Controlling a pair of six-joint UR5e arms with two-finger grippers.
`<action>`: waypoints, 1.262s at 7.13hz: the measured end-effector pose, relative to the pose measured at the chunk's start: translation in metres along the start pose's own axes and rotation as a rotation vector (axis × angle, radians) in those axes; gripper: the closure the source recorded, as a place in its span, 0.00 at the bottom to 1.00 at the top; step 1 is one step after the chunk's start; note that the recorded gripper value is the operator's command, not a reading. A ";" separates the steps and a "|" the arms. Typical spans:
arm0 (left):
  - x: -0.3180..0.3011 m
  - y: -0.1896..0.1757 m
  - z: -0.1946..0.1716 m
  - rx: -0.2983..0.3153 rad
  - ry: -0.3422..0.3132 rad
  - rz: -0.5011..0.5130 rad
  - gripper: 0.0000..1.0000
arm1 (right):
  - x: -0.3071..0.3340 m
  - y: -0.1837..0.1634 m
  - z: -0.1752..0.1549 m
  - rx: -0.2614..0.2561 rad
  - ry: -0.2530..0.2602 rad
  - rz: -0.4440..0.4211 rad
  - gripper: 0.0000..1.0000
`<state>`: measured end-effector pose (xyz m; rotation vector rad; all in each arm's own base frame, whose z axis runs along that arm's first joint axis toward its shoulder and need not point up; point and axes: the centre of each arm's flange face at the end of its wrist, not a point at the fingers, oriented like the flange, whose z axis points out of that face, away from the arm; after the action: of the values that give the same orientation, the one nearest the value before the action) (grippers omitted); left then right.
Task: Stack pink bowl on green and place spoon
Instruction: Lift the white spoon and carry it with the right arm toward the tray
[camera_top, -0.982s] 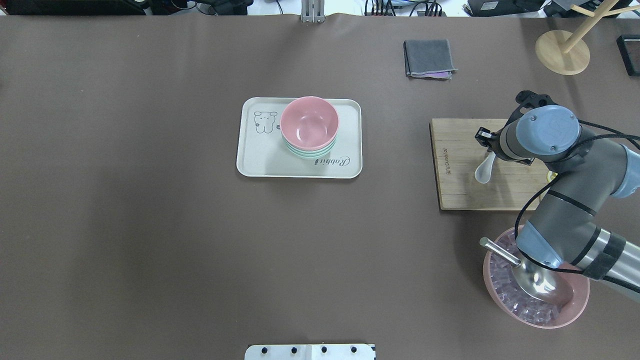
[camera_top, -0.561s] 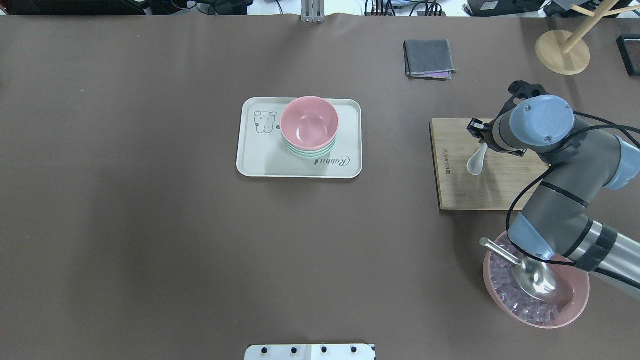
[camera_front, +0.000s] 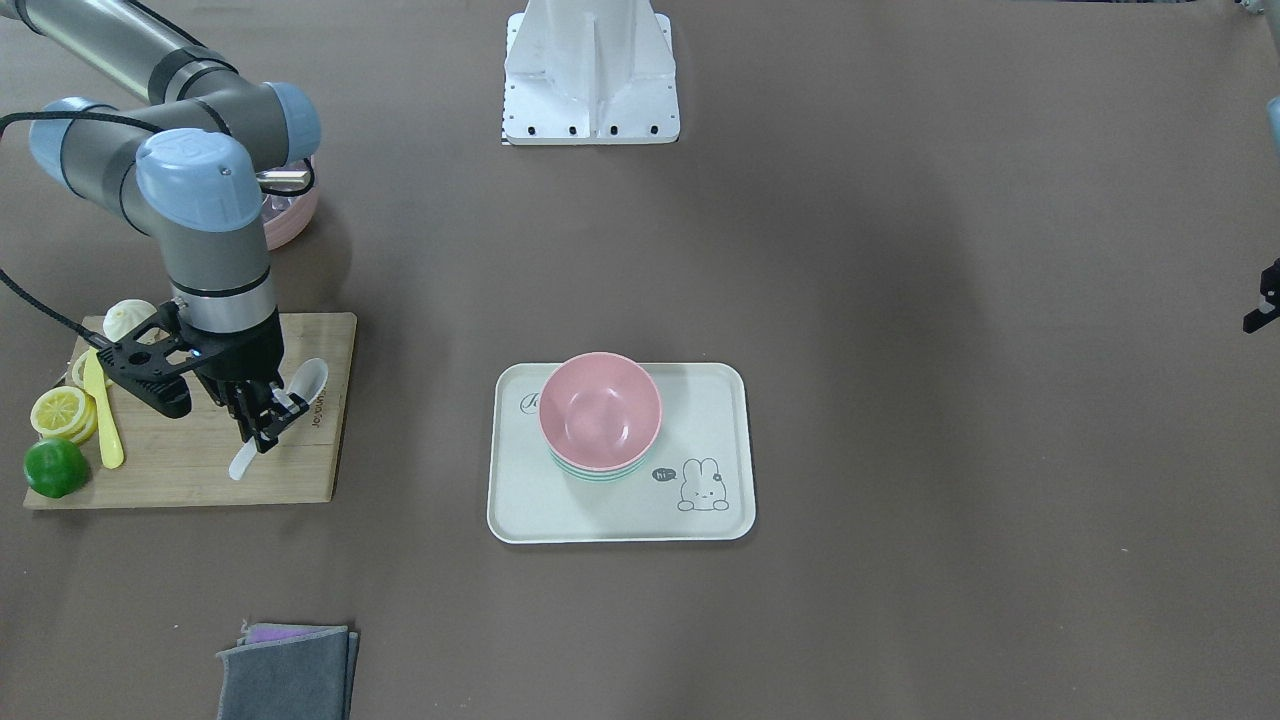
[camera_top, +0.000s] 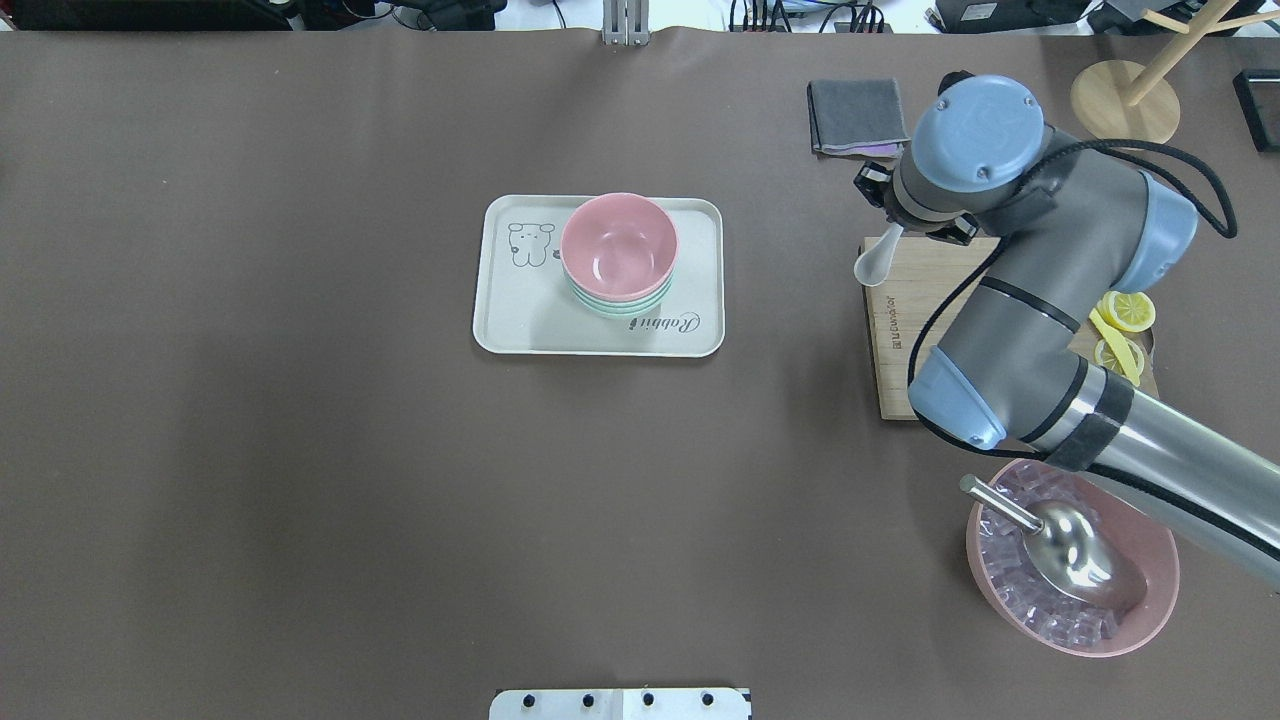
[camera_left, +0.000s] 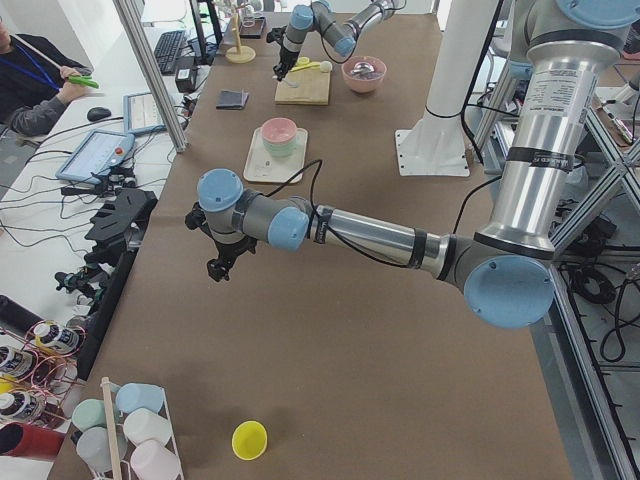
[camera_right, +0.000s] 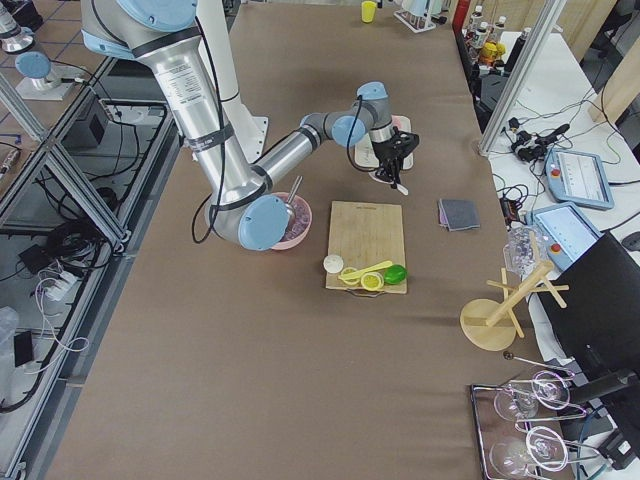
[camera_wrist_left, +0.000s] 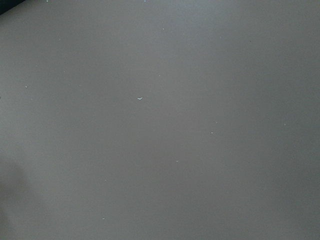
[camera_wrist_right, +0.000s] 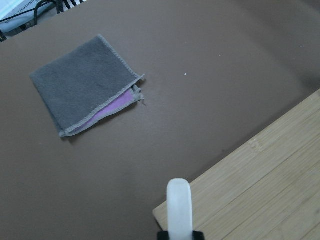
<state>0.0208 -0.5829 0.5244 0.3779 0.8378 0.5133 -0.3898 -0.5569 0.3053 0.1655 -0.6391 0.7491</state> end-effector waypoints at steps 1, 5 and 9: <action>0.000 0.000 0.000 0.000 0.000 -0.001 0.02 | -0.030 0.007 -0.022 -0.003 -0.001 0.019 1.00; -0.001 0.005 0.002 -0.004 0.001 -0.003 0.02 | -0.183 0.055 -0.053 -0.009 0.063 0.115 1.00; -0.004 0.011 0.006 -0.011 0.003 -0.012 0.02 | -0.229 0.125 -0.047 0.016 0.097 0.111 1.00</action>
<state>0.0201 -0.5766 0.5357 0.3621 0.8392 0.5077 -0.5795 -0.5819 0.1216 0.1077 -0.5537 0.8642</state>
